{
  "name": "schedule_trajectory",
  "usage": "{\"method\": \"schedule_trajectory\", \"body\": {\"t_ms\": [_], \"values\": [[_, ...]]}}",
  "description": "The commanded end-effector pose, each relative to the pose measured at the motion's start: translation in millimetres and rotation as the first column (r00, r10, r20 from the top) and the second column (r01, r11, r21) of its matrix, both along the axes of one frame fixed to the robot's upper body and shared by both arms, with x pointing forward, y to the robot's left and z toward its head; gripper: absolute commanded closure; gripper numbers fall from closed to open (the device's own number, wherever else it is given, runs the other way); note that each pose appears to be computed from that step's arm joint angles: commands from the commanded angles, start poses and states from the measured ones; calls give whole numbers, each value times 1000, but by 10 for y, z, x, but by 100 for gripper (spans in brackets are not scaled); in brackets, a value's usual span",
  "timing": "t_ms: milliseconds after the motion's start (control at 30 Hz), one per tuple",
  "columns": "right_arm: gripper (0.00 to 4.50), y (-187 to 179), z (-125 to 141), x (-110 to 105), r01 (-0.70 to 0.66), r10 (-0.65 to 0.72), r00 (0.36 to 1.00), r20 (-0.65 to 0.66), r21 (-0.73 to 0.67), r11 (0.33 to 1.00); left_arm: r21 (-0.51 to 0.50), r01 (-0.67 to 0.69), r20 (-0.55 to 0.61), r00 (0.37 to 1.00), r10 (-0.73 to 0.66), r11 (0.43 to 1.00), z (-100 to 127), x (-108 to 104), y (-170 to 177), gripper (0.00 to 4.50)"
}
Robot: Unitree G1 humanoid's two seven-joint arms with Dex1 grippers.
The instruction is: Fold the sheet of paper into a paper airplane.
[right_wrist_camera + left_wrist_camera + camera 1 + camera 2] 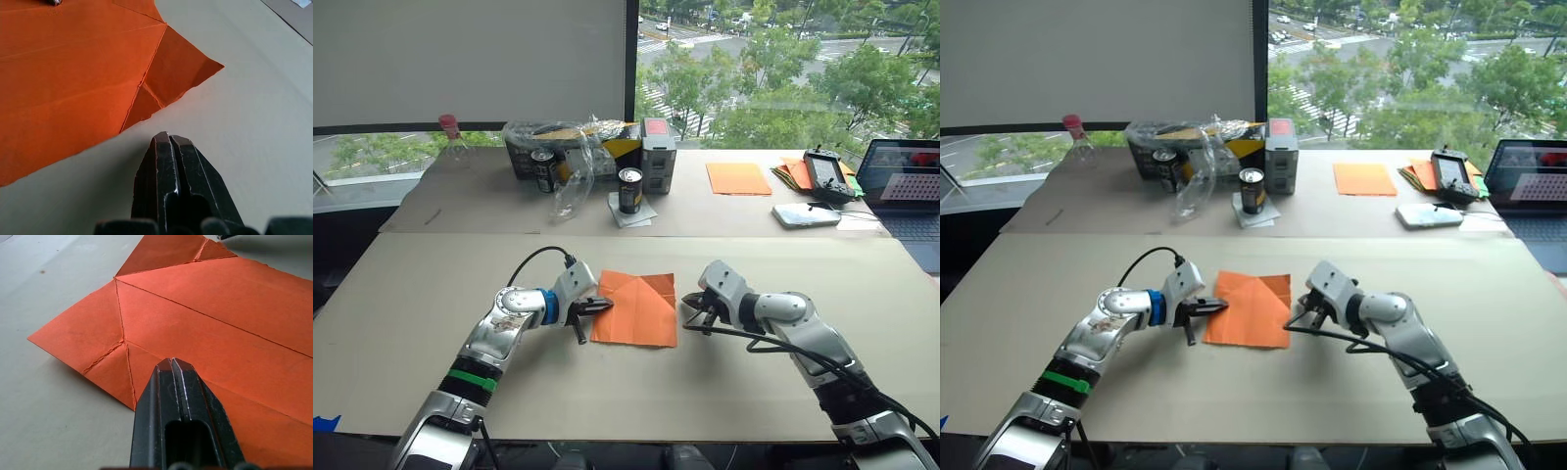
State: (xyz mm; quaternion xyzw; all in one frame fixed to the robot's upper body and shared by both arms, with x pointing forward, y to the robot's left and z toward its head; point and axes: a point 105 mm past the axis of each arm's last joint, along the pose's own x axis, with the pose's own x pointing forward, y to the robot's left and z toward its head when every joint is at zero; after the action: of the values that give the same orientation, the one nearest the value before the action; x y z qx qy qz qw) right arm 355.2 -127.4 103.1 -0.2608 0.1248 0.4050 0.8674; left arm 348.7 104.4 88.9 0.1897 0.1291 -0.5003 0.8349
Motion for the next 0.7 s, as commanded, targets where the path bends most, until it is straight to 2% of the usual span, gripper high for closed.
{"method": "schedule_trajectory", "body": {"t_ms": [33, 333, 567, 700], "values": [[447, -10, 100, 124, 14, -13, 999, 44, -15, 1000, 36, -3, -30, 1000, 5, 999, -121, -45, -2, 450], [447, 138, -2, 30, -126, 128, 989, -69, 33, 991, 43, -3, -27, 1000, 5, 999, -133, -45, -25, 450], [447, 205, -53, -117, -273, 279, 950, -137, 61, 960, 50, 1, -24, 1000, 1, 999, -132, -32, -25, 450], [447, 214, -46, -129, -298, 310, 938, -154, 99, 949, 51, 4, -26, 1000, -3, 999, -145, -40, -34, 450]]}}
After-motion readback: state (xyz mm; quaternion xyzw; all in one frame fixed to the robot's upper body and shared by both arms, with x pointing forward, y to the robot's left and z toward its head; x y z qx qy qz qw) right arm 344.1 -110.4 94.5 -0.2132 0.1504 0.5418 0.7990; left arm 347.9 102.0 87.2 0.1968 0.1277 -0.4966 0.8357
